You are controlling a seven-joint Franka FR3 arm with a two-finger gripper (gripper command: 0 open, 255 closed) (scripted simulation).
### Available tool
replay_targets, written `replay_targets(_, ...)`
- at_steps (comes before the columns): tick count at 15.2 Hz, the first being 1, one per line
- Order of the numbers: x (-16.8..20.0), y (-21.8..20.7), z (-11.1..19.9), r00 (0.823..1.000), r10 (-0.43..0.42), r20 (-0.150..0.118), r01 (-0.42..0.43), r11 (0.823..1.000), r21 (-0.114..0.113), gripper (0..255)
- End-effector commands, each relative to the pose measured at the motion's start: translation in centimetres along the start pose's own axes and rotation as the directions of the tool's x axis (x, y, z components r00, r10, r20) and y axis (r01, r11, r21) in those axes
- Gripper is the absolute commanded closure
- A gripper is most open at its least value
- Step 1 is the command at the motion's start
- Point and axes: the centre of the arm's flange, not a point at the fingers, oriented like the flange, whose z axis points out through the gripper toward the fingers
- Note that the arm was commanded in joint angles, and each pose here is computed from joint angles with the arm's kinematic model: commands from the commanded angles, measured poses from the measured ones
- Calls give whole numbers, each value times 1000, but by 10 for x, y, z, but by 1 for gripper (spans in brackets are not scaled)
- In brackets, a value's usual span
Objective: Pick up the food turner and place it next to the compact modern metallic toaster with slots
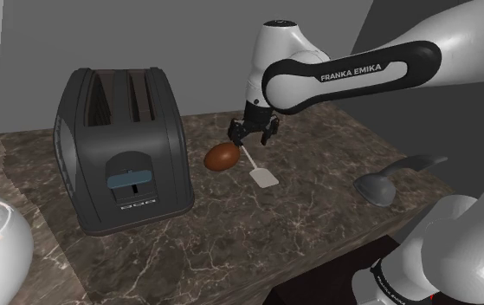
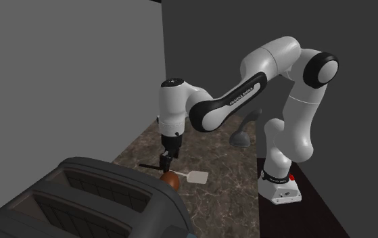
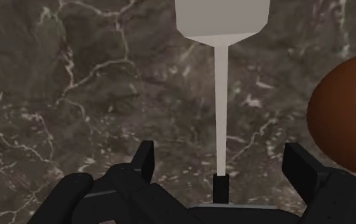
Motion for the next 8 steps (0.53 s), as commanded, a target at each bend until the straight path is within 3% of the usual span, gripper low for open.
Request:
replay_targets(1,-1,0,-20,1000,-1,2,1,1000,-1,0)
replay_targets(3,-1,0,-44,1000,-1,2,1,1000,-1,0)
replay_targets(8,-1,0,-44,1000,-1,2,1,1000,-1,0)
